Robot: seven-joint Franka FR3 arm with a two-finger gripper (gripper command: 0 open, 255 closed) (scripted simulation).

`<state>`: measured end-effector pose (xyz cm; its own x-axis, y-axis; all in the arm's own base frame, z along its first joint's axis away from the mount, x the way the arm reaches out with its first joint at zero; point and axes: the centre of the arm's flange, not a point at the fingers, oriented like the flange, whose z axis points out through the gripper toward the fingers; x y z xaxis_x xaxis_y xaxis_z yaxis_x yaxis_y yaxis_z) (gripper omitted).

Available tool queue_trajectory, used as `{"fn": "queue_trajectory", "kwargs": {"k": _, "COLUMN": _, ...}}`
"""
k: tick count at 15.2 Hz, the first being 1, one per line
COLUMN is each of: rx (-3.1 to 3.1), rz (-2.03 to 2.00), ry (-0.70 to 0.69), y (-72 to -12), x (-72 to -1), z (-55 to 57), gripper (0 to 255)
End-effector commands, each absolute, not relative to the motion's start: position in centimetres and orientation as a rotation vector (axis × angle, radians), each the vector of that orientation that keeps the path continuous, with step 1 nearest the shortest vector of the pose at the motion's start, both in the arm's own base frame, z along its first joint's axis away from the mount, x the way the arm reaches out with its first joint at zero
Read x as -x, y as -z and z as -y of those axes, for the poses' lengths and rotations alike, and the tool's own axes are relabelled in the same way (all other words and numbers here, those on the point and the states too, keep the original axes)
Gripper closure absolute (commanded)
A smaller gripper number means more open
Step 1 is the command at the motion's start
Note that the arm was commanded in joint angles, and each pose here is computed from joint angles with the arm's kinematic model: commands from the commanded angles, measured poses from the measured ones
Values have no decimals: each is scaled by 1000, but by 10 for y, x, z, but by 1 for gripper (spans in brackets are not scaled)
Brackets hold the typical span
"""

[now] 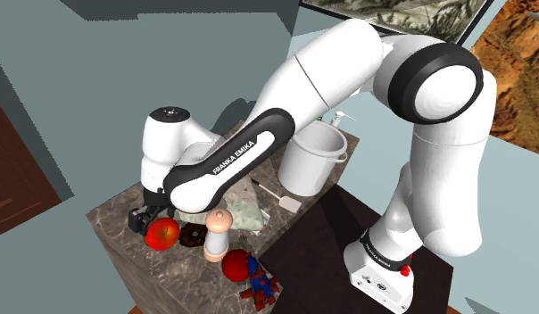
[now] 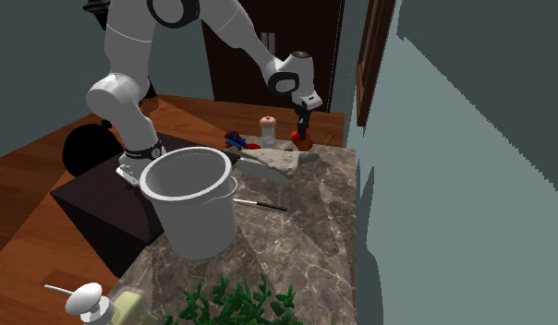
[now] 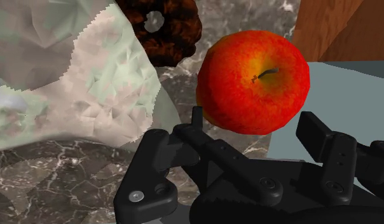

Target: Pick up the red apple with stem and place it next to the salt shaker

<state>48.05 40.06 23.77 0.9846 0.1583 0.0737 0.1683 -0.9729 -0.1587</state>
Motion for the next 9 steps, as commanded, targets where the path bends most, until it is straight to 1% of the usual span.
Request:
{"fn": "queue_trajectory", "kwargs": {"k": 1, "rx": 2965, "rz": 246, "ry": 91, "y": -238, "x": -481, "z": -401, "gripper": 255}}
{"fn": "queue_trajectory", "kwargs": {"k": 3, "rx": 2965, "rz": 246, "ry": 91, "y": -238, "x": -481, "z": -401, "gripper": 255}}
{"fn": "queue_trajectory", "kwargs": {"k": 4, "rx": 2965, "rz": 246, "ry": 91, "y": -238, "x": -481, "z": -401, "gripper": 0}}
{"fn": "queue_trajectory", "kwargs": {"k": 9, "rx": 2965, "rz": 246, "ry": 91, "y": -238, "x": -481, "z": -401, "gripper": 0}}
